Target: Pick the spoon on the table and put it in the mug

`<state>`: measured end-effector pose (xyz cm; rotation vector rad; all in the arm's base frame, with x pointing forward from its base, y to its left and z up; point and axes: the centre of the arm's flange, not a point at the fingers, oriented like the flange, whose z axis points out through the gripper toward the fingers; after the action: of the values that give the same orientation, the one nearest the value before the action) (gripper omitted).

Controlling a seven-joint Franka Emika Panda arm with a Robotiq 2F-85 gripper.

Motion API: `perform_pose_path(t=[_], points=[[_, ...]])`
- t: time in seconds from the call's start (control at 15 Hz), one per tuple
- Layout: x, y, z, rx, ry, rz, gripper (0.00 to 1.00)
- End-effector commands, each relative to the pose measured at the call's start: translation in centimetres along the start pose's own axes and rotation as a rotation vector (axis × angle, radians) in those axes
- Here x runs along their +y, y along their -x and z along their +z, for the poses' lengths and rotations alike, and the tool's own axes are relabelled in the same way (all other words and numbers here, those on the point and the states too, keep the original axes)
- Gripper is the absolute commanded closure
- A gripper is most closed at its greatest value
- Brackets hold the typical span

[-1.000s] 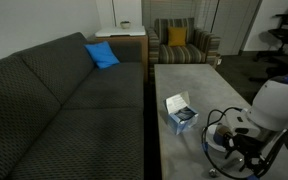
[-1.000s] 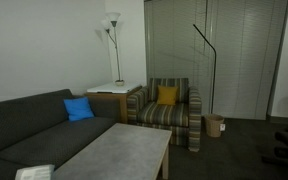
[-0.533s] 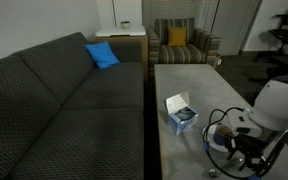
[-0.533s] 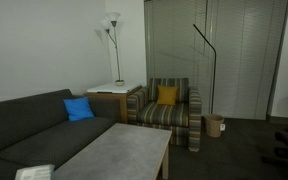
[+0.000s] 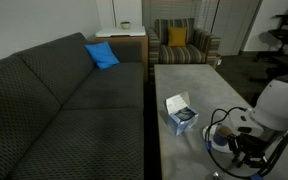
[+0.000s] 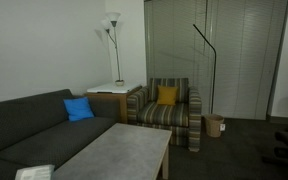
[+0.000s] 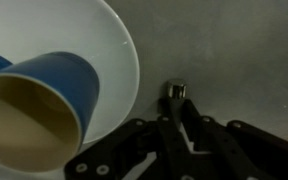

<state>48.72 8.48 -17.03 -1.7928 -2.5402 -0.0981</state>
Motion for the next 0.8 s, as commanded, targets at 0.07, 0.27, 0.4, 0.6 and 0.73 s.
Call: perform_pose_path(t=[0.07,0.27,0.4,0.6,0.73], points=[[-3.0,0.6,1.4,-0.036,-0.048,0.032,0.96],[-4.0,0.5,0.1,-0.078,-0.067,0.092,0.96],[-5.3,0.5,-0.7,-0.114,-0.076,0.141,0.96],[-7.7,0.7,-2.1,-0.172,-0.100,0.196,0.96],[-8.7,0.4,-2.9,-0.212,-0.101,0.225,0.96]])
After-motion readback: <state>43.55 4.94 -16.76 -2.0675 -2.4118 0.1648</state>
